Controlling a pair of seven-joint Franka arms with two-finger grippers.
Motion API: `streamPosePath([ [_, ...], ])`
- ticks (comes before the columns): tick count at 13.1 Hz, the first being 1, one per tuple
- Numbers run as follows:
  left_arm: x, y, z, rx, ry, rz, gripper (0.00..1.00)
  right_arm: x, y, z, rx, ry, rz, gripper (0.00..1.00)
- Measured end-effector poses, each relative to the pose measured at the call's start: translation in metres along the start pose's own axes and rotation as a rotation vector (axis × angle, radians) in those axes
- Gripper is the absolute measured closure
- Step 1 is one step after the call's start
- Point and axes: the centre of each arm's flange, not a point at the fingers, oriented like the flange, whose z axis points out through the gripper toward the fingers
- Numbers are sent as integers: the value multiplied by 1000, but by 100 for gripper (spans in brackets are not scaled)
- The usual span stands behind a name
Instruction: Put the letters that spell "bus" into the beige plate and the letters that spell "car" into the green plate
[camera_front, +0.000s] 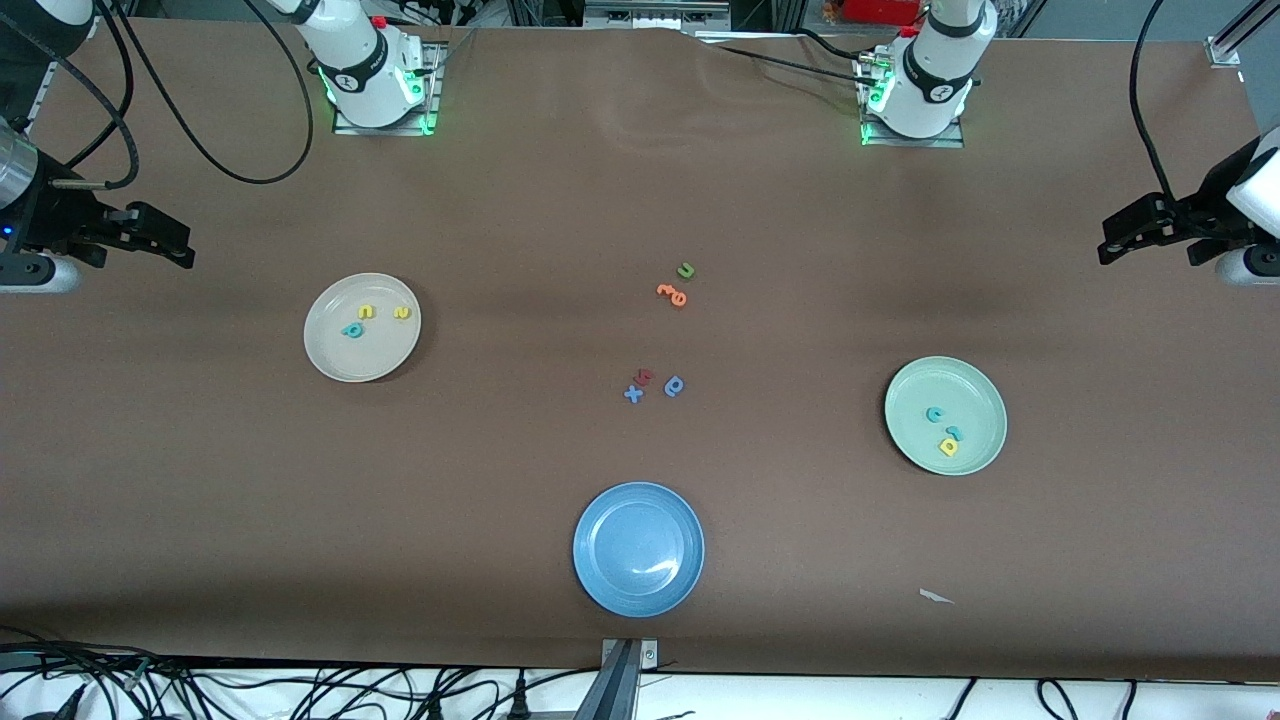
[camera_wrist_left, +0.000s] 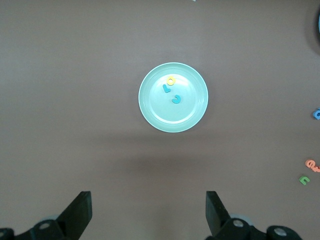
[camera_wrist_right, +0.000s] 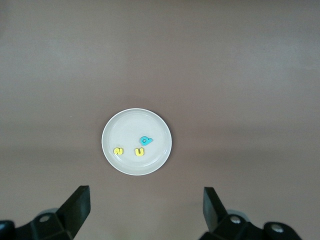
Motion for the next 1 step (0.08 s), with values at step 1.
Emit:
streamPosePath([
  [1, 0, 0, 0, 0, 0, 0, 0, 0, 0, 0, 0, 0, 0, 0],
])
